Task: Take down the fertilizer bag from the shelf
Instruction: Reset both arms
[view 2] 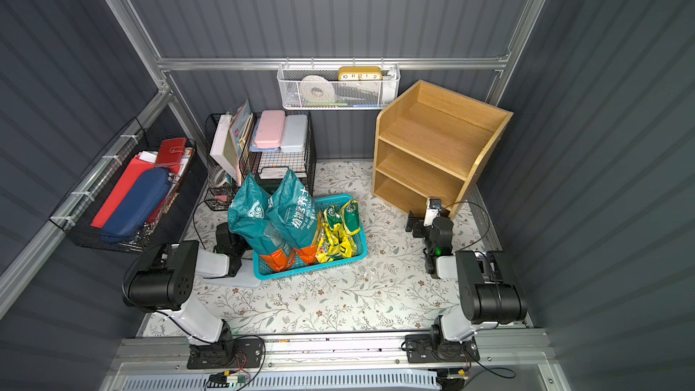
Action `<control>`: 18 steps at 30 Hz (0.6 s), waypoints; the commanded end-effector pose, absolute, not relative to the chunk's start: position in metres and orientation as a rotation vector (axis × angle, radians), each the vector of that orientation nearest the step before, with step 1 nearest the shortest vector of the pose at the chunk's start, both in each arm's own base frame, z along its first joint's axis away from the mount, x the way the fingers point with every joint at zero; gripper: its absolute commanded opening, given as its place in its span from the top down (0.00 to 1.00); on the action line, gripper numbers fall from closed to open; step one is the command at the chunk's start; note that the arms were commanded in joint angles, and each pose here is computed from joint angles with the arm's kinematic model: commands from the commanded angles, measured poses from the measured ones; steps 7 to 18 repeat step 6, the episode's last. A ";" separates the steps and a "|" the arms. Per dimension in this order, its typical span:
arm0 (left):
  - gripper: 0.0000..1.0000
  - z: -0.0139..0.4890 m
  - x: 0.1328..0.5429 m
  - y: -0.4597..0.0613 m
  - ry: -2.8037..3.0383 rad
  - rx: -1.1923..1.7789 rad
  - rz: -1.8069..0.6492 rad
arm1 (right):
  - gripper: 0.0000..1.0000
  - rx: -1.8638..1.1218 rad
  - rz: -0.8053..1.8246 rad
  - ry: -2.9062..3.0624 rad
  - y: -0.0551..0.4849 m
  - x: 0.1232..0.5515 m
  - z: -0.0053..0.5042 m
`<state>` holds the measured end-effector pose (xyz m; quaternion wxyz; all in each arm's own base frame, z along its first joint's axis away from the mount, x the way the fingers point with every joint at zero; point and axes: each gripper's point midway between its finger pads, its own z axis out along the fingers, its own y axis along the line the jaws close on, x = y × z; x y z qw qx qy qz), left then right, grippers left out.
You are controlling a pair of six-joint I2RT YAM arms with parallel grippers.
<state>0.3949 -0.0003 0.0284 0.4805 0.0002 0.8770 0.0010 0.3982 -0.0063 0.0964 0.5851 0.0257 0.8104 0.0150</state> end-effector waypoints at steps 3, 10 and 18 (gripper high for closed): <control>0.01 0.038 0.403 -0.015 2.109 0.063 -0.041 | 0.01 0.072 0.008 1.847 -0.014 0.407 0.113; 0.01 0.038 0.403 -0.015 2.108 0.063 -0.041 | 0.01 0.069 0.011 1.845 -0.013 0.405 0.113; 0.01 0.038 0.403 -0.015 2.108 0.063 -0.041 | 0.01 0.069 0.011 1.845 -0.013 0.405 0.113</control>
